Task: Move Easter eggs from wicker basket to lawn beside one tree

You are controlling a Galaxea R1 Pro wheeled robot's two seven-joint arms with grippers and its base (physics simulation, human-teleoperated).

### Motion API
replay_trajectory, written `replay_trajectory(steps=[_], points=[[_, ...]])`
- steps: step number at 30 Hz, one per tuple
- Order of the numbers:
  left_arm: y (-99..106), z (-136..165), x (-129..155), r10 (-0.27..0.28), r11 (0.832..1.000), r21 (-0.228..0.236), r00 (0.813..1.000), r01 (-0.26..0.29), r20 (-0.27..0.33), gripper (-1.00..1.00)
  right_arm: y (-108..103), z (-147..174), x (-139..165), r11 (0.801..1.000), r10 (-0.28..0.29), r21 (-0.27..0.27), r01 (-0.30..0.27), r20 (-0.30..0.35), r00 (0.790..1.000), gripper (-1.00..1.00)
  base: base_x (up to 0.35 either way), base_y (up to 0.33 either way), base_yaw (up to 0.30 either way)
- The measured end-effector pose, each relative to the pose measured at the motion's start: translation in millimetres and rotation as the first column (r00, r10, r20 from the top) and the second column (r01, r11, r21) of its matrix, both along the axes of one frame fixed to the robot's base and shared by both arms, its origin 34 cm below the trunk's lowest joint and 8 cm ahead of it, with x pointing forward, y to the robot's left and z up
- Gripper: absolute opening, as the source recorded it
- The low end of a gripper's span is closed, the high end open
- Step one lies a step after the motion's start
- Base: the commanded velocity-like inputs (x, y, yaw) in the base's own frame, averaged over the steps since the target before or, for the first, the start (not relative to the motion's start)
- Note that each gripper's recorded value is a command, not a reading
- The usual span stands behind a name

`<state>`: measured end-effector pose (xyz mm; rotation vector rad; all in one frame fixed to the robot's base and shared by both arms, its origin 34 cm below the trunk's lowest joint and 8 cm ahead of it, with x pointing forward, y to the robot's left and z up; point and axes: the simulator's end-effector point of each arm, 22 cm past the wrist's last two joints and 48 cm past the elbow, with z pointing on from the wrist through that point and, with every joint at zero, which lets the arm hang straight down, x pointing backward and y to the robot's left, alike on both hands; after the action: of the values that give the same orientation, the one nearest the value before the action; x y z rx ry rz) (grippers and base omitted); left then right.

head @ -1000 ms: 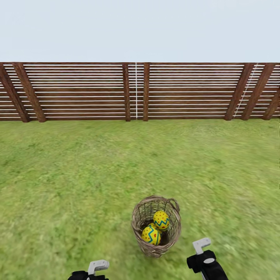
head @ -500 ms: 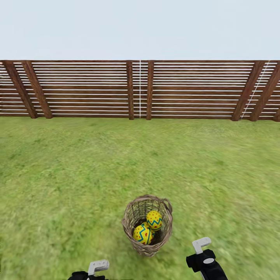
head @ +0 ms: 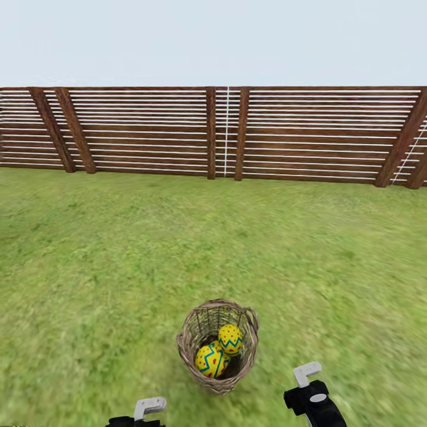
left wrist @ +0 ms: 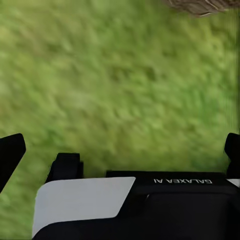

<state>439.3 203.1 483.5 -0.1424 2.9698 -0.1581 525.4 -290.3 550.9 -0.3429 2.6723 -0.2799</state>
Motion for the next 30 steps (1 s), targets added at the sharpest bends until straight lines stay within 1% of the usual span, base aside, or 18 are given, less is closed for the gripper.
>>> replay_trajectory(steps=[7,12,17,19,23,25,26,30], points=[[0.8,-2.2,-0.6,0.001,1.0,0.002,1.0,-0.001,0.002,1.0,0.1,-3.1,-2.1,1.0,0.001,0.0,-0.001,-0.008,1.0,1.0,0.229,-0.197,0.175],[1.5,-4.1,-2.4,0.002,1.0,0.003,1.0,-0.002,-0.004,1.0,0.0,-5.7,-3.7,1.0,0.001,0.0,-0.001,-0.014,1.0,1.0,0.051,-0.03,0.15],[1.7,-4.5,-2.5,0.005,1.0,0.002,1.0,-0.005,-0.005,1.0,-1.1,-5.8,-3.5,1.0,0.001,-0.002,-0.001,-0.013,1.0,1.0,0.005,-0.003,0.024],[2.9,-4.2,-1.6,0.024,1.0,-0.004,1.0,-0.024,-0.004,1.0,-2.0,-5.8,-3.5,1.0,0.0,-0.002,0.0,-0.013,1.0,1.0,0.001,0.0,0.004],[11.2,-2.6,2.7,0.111,0.993,-0.027,0.994,-0.111,-0.002,1.0,-2.5,-5.3,-2.8,1.0,0.001,-0.002,-0.001,-0.011,1.0,1.0,0.0,0.0,0.001],[18.4,1.1,10.4,0.135,0.99,-0.028,0.991,-0.135,0.012,1.0,-2.8,-3.7,-1.0,1.0,0.001,-0.003,-0.001,-0.006,1.0,1.0,0.0,0.0,0.0],[22.0,5.0,18.2,0.142,0.99,-0.027,0.989,-0.141,0.028,1.0,-3.0,-2.9,0.0,1.0,0.0,-0.003,0.0,-0.003,1.0,1.0,0.0,0.0,0.0],[35.7,31.5,61.1,0.156,0.988,-0.005,0.981,-0.156,0.119,1.0,-3.8,-1.4,1.7,1.0,-0.002,-0.004,0.002,0.002,1.0,1.0,0.0,0.0,0.0]])
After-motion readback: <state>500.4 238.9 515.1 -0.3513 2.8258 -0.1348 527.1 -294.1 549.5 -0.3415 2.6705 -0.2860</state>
